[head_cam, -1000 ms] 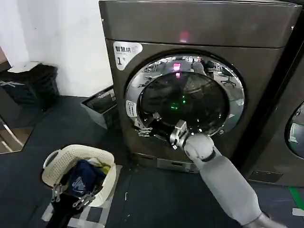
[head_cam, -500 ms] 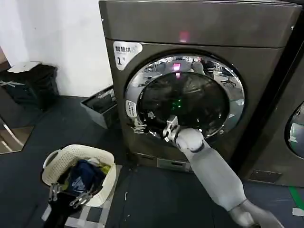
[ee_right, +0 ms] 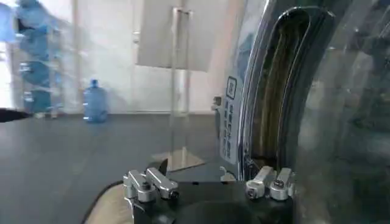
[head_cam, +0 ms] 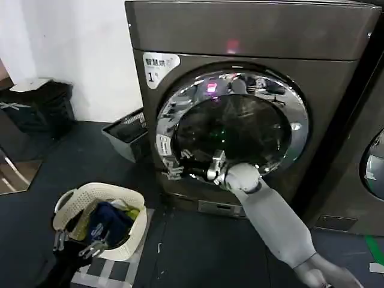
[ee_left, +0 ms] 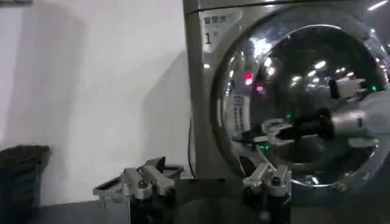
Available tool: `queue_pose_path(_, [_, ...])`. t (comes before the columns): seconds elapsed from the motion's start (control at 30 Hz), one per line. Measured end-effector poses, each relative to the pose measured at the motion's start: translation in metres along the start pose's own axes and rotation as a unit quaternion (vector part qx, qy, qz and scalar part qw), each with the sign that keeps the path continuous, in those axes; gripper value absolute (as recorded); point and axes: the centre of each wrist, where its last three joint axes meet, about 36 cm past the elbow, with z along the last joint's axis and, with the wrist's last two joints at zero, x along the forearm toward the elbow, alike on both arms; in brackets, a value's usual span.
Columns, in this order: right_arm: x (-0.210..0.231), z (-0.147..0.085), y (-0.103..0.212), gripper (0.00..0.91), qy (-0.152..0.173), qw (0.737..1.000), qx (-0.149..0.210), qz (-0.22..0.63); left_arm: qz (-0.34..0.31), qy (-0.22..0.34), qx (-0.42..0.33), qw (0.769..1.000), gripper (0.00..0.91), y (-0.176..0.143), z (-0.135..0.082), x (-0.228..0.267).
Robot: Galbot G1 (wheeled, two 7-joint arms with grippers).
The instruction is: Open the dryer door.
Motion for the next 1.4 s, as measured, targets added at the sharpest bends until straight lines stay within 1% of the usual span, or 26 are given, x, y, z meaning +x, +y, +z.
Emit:
queue_pose_path(0.1, [0.006,0.002,0.005,0.907,-0.007,1.0,-0.001,-0.031,0.002,-0.01,0.012,1.0,0.907,0.009,0.0,-0.007])
queue_pose_path(0.2, [0.012,0.002,0.011,0.907,-0.015,0.999,-0.004,-0.046,-0.007,0.01,0.02,1.0,0.907,0.02,-0.001,-0.015])
queue_pose_path(0.27, [0.016,0.001,0.016,0.907,-0.022,0.998,-0.006,-0.062,-0.001,0.02,0.02,1.0,0.907,0.027,-0.003,-0.021])
queue_pose_path(0.43, [0.032,0.005,0.028,0.907,-0.023,0.993,0.0,-0.118,0.023,0.034,0.035,0.999,0.907,0.046,-0.006,-0.04])
queue_pose_path(0.47, [0.035,0.005,0.029,0.907,-0.022,0.992,0.003,-0.126,0.029,0.045,0.038,0.998,0.907,0.049,-0.007,-0.044])
queue_pose_path(0.57, [0.048,0.008,0.035,0.907,-0.017,0.987,0.012,-0.158,0.046,0.058,0.063,0.995,0.907,0.058,-0.011,-0.056])
queue_pose_path(0.67, [0.061,0.011,0.04,0.907,-0.017,0.983,0.019,-0.184,0.079,0.057,0.095,0.991,0.907,0.066,-0.017,-0.07])
queue_pose_path(0.8, [0.081,0.018,0.045,0.907,-0.012,0.978,0.024,-0.209,0.139,0.03,0.113,0.983,0.907,0.079,-0.024,-0.093])
queue_pose_path(0.97, [0.108,0.029,0.053,0.907,-0.017,0.979,0.044,-0.196,0.213,-0.015,0.111,0.971,0.907,0.095,-0.026,-0.124])
queue_pose_path(1.1, [0.137,0.036,0.059,0.907,-0.034,0.984,0.05,-0.165,0.244,-0.021,0.09,0.965,0.907,0.103,-0.024,-0.153])
queue_pose_path(1.23, [0.18,0.04,0.068,0.907,-0.04,0.991,0.06,-0.115,0.278,-0.016,0.094,0.956,0.907,0.099,-0.017,-0.18])
queue_pose_path(1.4, [0.228,0.049,0.088,0.907,-0.053,0.996,0.055,-0.049,0.318,-0.014,0.101,0.943,0.907,0.082,-0.007,-0.21])
